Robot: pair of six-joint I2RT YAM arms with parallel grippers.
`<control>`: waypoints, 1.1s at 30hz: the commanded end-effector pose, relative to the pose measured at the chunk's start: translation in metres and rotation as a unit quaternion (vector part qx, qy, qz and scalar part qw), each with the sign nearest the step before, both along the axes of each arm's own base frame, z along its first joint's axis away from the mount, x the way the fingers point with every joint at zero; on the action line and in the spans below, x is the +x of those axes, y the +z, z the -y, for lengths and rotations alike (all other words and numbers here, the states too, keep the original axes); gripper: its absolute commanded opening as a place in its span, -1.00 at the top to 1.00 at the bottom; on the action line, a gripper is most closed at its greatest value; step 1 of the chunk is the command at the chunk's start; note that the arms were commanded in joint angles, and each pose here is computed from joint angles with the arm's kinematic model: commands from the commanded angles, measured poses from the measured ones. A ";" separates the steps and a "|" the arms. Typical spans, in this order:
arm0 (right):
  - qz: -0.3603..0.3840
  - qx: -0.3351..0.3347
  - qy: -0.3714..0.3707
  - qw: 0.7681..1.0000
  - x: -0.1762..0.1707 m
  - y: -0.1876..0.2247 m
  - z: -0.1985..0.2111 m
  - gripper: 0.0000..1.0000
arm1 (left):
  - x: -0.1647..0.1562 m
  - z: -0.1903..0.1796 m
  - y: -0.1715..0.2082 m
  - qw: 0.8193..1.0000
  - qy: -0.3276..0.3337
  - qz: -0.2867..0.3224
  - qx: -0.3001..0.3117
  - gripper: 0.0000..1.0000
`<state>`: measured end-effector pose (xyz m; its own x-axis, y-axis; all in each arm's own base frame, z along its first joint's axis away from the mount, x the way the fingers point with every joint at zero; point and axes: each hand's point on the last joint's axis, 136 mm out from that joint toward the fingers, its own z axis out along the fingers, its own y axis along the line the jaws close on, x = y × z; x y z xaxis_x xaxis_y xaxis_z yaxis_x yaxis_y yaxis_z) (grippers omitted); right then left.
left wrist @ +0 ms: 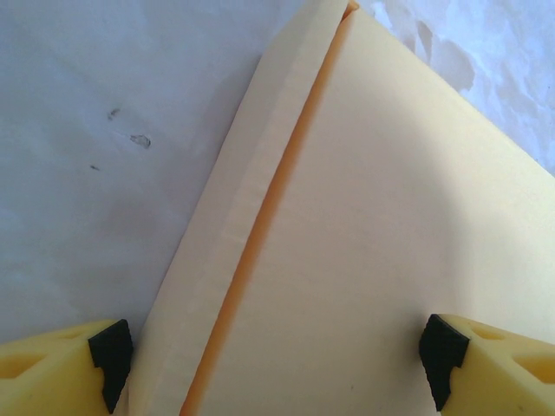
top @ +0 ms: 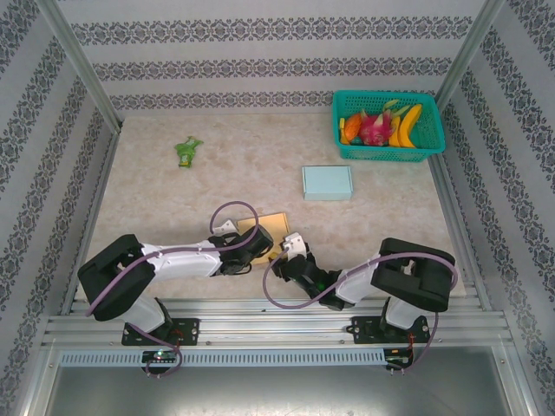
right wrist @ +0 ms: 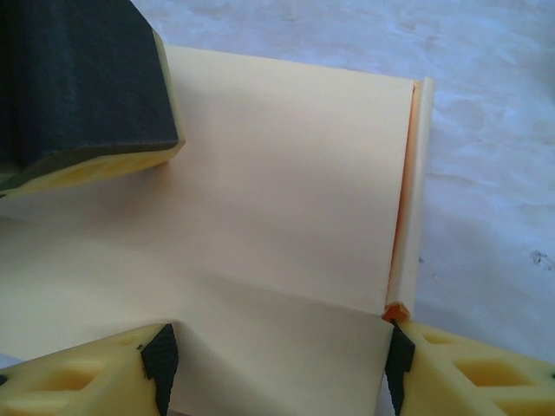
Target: Fold the paper box
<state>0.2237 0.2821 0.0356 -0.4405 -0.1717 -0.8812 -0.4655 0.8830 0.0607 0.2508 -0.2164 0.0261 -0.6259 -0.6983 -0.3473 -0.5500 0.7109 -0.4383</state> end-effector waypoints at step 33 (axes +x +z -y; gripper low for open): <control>-0.089 0.131 0.074 0.985 -0.016 -0.004 -0.023 -0.04 | -0.054 -0.033 -0.069 0.983 -0.057 -0.153 0.083 -0.76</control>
<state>0.2359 0.2808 0.0396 -0.4525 0.0024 -0.8918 -0.4678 0.8507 0.2397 0.2615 -0.2101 0.0247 -0.5959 -0.7052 -0.3842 -0.5616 0.7079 -0.4283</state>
